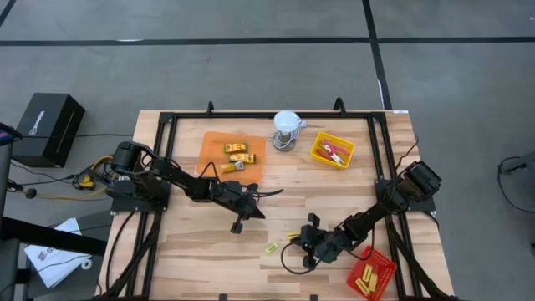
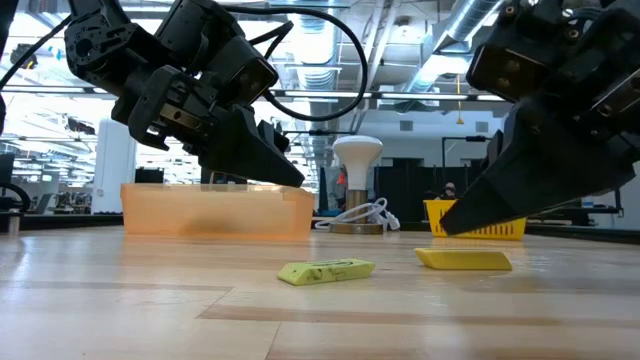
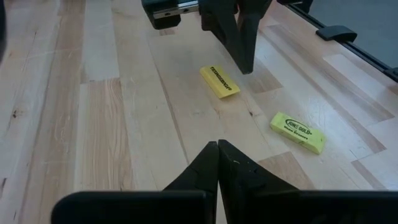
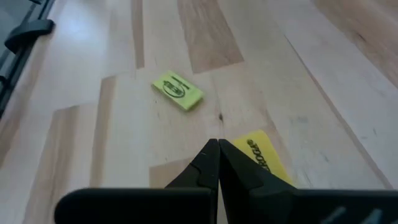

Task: Pick & Place School Supplies
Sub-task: Put the yellow eraser into the red bin

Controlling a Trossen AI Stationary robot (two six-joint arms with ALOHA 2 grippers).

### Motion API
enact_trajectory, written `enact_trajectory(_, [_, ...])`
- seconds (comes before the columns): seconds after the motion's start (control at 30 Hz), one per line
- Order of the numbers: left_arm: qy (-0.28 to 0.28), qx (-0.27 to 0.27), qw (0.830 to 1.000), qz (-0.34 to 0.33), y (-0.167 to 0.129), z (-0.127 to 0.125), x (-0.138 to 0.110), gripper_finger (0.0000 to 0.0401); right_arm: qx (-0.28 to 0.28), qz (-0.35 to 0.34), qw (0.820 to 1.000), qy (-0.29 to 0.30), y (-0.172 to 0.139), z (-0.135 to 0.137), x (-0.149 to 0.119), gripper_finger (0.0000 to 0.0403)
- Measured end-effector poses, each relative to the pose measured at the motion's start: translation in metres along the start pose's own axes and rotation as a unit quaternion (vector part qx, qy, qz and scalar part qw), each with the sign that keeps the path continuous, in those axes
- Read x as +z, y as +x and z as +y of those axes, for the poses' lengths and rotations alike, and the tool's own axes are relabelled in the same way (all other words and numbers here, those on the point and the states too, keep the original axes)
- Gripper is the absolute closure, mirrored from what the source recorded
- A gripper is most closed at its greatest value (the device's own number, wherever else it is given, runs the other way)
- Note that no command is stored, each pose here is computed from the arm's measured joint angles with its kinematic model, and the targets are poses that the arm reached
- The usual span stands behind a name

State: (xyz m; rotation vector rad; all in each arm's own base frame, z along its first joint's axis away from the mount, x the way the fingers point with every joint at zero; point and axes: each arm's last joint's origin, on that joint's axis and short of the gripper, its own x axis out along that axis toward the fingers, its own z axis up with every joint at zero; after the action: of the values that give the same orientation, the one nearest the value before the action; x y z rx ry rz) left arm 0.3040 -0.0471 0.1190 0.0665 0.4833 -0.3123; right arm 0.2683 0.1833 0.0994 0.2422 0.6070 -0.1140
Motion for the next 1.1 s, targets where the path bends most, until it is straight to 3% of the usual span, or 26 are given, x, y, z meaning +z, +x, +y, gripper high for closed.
enact_trajectory(0.43, [0.0,0.0,1.0,0.0,0.0,0.0,0.0,0.04,-0.023,0.023,0.999,0.001,0.004,-0.01,0.0,0.0403])
enact_trajectory(1.1, [0.0,0.0,1.0,0.0,0.0,0.0,0.0,0.04,0.01,0.063,0.997,0.052,-0.001,-0.002,-0.011,0.0403])
